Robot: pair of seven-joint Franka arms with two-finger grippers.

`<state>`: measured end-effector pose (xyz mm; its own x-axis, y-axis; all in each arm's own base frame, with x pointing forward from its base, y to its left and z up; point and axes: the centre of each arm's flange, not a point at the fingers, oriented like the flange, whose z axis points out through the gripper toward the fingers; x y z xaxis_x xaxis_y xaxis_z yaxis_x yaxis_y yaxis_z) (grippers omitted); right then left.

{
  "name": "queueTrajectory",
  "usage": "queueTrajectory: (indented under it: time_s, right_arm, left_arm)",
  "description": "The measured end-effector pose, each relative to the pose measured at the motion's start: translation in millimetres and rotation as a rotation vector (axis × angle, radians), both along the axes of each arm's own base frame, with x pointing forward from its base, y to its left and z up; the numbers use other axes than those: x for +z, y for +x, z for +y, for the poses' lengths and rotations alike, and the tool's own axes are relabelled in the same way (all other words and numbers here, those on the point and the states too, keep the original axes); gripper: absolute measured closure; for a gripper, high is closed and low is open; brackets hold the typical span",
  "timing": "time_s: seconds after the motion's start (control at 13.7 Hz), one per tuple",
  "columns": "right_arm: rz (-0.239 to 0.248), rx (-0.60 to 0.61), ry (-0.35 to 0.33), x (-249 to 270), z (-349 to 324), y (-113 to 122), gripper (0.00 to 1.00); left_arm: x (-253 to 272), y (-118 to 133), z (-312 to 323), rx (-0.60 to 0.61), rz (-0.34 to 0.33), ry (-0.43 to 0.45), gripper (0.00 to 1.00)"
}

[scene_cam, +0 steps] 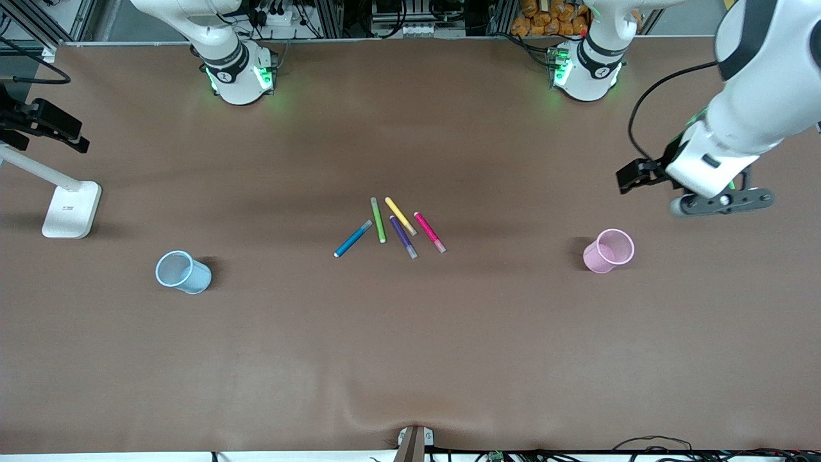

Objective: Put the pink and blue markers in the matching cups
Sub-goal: 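Move the left gripper out toward the pink cup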

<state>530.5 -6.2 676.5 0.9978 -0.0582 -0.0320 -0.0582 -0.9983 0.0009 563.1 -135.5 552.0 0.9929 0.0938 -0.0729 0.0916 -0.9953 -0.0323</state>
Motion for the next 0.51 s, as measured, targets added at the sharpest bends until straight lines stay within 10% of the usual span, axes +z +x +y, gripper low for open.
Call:
queueTrajectory:
  time_s: [0.51]
  right_arm:
    - [0.000,0.000,0.000,0,0,0,0.00]
  left_arm:
    - [-44,9,-50,0.088,0.029,0.001,0.00]
